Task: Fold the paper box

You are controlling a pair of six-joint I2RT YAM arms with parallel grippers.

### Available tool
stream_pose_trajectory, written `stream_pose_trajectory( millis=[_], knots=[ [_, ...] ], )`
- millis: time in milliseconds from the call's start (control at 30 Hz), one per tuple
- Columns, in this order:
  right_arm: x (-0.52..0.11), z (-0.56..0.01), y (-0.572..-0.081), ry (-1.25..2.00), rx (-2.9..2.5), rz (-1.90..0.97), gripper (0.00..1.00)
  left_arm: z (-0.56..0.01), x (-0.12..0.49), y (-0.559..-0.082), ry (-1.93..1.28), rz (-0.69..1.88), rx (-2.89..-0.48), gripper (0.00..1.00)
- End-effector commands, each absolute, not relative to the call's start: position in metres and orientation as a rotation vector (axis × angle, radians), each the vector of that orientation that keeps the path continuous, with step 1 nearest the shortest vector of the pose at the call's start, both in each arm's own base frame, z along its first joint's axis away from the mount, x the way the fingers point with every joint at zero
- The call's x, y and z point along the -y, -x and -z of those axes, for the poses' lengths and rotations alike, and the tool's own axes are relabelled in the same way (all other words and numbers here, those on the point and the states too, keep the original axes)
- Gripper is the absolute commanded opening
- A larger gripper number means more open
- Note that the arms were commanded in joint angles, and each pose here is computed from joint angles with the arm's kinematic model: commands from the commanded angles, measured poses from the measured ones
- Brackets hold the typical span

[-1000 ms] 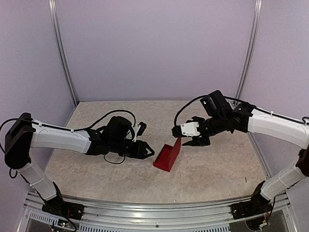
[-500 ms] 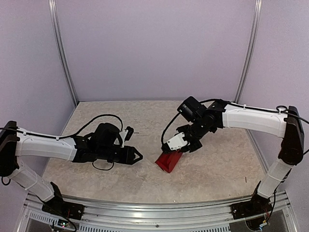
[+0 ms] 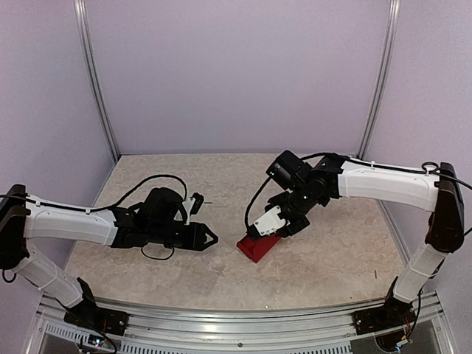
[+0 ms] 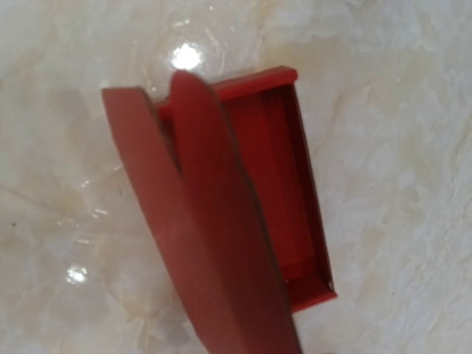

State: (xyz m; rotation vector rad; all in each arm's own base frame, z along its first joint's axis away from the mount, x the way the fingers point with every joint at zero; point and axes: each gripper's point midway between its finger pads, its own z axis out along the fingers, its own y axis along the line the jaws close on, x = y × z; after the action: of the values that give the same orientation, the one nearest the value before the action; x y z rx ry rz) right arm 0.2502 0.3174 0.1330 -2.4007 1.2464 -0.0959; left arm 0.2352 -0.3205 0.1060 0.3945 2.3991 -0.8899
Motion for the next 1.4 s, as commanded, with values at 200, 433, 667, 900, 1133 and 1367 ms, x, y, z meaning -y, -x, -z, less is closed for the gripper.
stream_pose_trajectory(
  millis=[200,433,667,900,1133,1367],
  knots=[
    [-0.327,-0.125,-0.259,2.415,-1.23,0.139,0.48,-0.102,0.322,-0.233,-0.397,0.886,-2.403,0.46],
    [-0.334,-0.131,-0.264,2.392,-1.217,0.15,0.48,-0.103,0.319,-0.23,-0.39,0.896,-2.394,0.45],
    [-0.336,-0.136,-0.273,2.374,-1.204,0.199,0.59,-0.101,0.32,-0.229,-0.391,0.901,-2.392,0.46],
    [-0.323,-0.111,-0.259,2.516,-1.296,0.138,0.45,-0.094,0.317,-0.226,-0.387,0.897,-2.406,0.45],
    [-0.315,-0.112,-0.251,2.551,-1.349,0.115,0.21,-0.093,0.313,-0.226,-0.383,0.89,-2.403,0.46],
    [-0.311,-0.131,-0.244,2.51,-1.382,0.082,0.0,-0.092,0.317,-0.228,-0.397,0.891,-2.392,0.46]
  ],
)
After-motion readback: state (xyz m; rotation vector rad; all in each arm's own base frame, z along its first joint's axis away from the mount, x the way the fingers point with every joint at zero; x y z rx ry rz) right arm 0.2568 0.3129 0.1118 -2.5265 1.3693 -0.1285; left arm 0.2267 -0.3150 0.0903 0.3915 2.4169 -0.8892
